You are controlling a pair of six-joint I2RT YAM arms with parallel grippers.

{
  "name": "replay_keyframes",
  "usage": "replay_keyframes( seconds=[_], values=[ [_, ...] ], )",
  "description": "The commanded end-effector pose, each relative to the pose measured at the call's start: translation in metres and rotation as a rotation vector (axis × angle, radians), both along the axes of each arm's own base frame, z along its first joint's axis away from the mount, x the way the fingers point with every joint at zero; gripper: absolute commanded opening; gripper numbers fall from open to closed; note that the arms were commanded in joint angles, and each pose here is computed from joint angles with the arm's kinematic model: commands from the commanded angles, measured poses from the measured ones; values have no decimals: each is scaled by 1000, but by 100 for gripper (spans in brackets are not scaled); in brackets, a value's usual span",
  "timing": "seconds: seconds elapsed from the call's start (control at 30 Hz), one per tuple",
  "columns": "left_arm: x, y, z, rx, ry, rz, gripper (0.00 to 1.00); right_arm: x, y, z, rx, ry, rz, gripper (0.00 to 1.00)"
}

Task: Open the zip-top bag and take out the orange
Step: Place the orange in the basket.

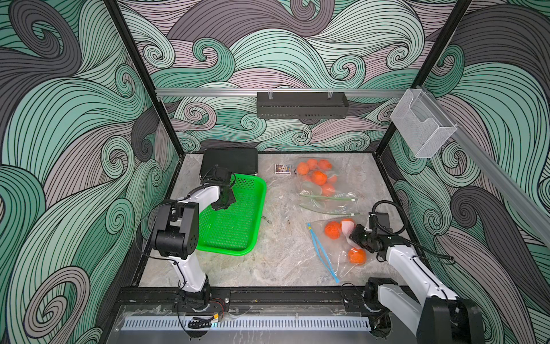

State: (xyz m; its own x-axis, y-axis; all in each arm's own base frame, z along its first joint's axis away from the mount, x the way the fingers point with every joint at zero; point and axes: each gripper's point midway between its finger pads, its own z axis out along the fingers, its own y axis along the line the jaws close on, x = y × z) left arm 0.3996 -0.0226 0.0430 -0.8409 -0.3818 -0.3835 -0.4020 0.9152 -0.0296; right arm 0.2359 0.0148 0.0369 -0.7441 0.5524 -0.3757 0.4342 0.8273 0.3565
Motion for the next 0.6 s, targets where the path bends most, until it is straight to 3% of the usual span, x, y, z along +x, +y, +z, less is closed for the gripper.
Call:
replay_keyframes(
  seconds=[0.0, 0.2, 0.37, 0.47, 0.57],
  values=[
    [18, 8, 3, 25, -36, 17, 6, -4, -1, -3, -13, 11, 1, 8],
    [26, 6, 4, 14, -42, 10, 8, -3, -1, -3, -13, 11, 2, 8],
    [13, -3, 14, -37, -52, -11, 27, -4, -1, -3, -13, 9, 1, 8],
    [3, -18, 33, -125, -91, -24, 34, -3, 0, -3, -12, 9, 6, 8],
    [-12, -51, 60, -229, -148, -115, 33, -3, 0, -2, -12, 8, 5, 8]
  ],
)
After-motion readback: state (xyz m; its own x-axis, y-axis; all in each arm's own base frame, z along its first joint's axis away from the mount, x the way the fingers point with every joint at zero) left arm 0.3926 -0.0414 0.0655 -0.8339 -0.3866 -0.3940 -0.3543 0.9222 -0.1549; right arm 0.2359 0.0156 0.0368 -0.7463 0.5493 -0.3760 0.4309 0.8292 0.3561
